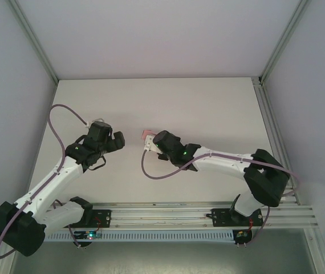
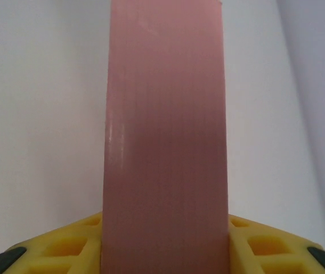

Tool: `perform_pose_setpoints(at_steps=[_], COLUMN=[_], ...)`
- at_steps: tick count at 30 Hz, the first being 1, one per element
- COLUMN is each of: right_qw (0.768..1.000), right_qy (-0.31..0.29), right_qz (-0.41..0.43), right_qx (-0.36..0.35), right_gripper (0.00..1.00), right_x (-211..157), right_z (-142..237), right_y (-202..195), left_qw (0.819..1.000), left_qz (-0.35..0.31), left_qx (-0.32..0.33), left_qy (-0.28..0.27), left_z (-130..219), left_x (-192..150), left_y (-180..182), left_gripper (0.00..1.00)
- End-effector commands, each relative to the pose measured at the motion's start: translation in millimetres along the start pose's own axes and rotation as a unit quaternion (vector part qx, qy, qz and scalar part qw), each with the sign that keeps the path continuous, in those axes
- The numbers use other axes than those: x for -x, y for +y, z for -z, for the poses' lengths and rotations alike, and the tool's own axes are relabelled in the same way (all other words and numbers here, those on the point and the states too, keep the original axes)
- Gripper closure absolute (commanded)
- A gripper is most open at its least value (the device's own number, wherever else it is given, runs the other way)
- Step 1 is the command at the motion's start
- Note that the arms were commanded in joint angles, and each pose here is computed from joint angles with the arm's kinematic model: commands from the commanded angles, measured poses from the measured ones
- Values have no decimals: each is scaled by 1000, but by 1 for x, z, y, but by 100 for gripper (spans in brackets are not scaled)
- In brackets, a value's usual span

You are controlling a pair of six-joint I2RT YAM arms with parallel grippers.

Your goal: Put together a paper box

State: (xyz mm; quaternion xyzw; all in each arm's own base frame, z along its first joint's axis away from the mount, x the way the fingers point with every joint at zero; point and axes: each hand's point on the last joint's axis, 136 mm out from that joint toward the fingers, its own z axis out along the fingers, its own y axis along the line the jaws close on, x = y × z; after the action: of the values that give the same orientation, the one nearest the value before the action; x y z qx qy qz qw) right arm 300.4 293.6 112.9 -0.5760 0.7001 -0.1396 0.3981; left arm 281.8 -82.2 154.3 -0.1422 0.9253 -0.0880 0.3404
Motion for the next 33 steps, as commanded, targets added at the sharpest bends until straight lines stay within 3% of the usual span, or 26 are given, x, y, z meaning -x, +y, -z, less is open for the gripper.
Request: perform_pose_setpoints(at_steps=[1,4,7,12,17,20,23,26,28,30,32,33], right_qw=[990,981,969,972,970,967,971,976,953,895,836,822], right_qy=[-39,-88,-99,-115,-131,-145,-174,-199,-188,-143,-87,-70], right_qz=[124,172,220,186,131,111,67,-74,-239,-416,-519,-538], right_qx=[-51,-17,42,92,160,180,151,50,-3,-81,-153,-171], right_gripper=[61,54,47,42,2,2,2,2,2,2,2,2], right_x=[8,9,-6,-20,-22,-21,-11,-4,-23,-72,-131,-155], right_z=[-13,-13,-9,14,50,70,83,86,81,72,65,61], right_y=[1,27,59,77,84,83,64,0,-62,-127,-163,-172], left_qw=[999,999,1000,1000,999,999,999,997,992,985,978,975], left_qz=[-1,3,6,5,1,-2,-4,-1,13,12,8,12], left_qx=[32,33,26,15,23,29,39,52,63,77,87,95], left_qy=[-2,-7,-14,-21,-23,-17,-22,-64,-104,-154,-189,-202], left_z=[2,3,4,7,6,4,4,4,2,-5,-14,-18], left_x=[-3,-4,-5,-2,2,4,10,34,56,79,96,104], left_y=[18,21,21,18,19,19,20,26,33,40,49,57], left_gripper=[0,0,0,0,0,0,0,0,0,0,0,0])
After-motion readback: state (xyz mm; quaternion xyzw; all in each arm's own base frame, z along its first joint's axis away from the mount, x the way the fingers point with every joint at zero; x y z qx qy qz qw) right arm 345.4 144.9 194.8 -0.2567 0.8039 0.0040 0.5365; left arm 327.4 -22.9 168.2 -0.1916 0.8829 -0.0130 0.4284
